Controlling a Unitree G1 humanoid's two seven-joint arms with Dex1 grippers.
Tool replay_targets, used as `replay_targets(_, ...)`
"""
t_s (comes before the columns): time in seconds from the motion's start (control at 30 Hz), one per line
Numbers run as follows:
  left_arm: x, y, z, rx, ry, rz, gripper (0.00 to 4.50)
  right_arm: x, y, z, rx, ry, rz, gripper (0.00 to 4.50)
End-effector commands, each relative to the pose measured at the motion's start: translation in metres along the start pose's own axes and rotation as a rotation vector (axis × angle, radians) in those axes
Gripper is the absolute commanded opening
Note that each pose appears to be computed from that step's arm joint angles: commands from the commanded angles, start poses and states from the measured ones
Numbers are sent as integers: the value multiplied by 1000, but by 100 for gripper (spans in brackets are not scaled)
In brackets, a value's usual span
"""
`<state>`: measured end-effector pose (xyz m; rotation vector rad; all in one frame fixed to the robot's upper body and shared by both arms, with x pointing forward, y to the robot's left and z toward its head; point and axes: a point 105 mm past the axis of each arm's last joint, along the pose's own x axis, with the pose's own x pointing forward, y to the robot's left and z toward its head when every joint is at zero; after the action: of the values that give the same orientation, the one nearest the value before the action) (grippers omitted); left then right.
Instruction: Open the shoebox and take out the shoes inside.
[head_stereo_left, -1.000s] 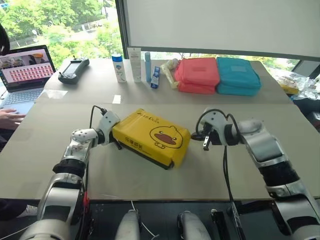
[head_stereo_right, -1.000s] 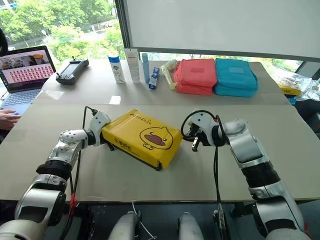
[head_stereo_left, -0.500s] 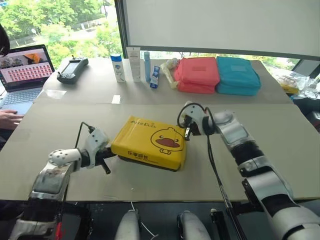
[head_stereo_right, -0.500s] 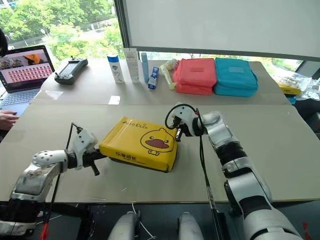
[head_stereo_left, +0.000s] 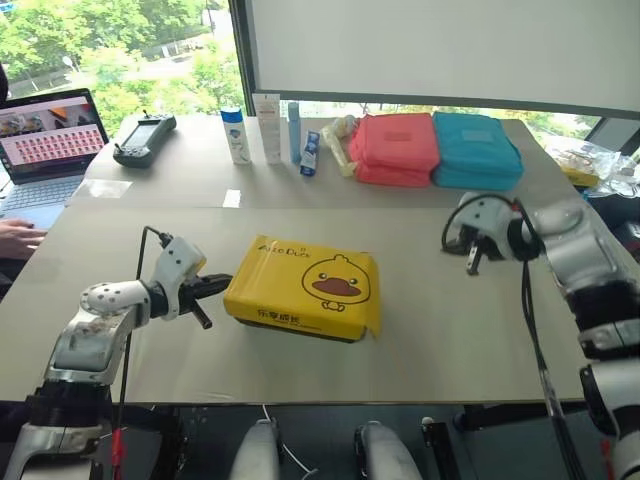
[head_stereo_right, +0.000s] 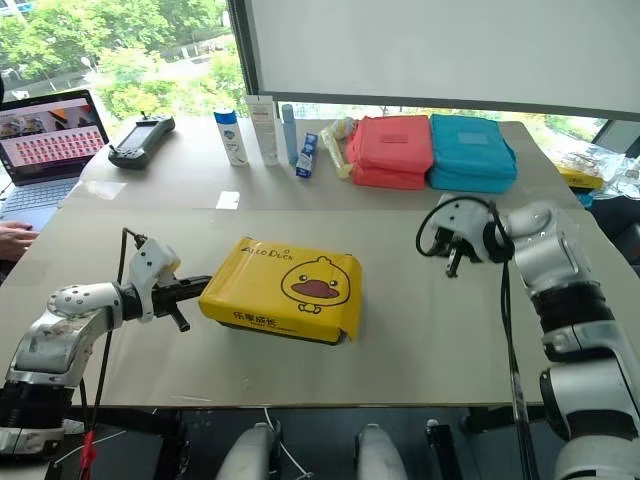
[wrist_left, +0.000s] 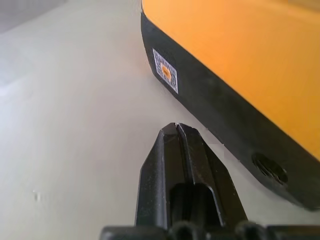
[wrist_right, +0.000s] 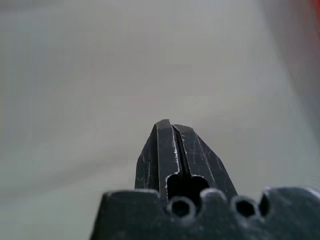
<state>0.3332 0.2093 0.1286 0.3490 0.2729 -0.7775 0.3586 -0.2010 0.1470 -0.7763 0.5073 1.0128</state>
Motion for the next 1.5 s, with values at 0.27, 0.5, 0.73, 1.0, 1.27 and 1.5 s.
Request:
replay_targets(0.27, 11, -17, 14, 42, -35, -91, 0, 35, -5, 83, 23, -338, -52, 4)
replay_targets(0.5, -1, -24, 24, 13, -61, -78, 0, 54, -23, 97, 33, -380, -72, 4)
replay_targets(0.73, -30, -2, 12, 9, -11, 52, 0, 44, -32, 67, -32, -243, -114, 4)
replay_targets(1.0, -84, 1, 33, 14, -15, 95, 218, -29, -45, 34, 107, -281, -188, 79)
replay_targets(1.27, -114, -57, 84, -59, -122, -189, 450, -56, 16, 13, 287, -292, 54, 352)
replay_targets(1.5, -135, -78, 96, -32, -33, -255, 450, -23, 37, -6, 277, -189, 107, 442)
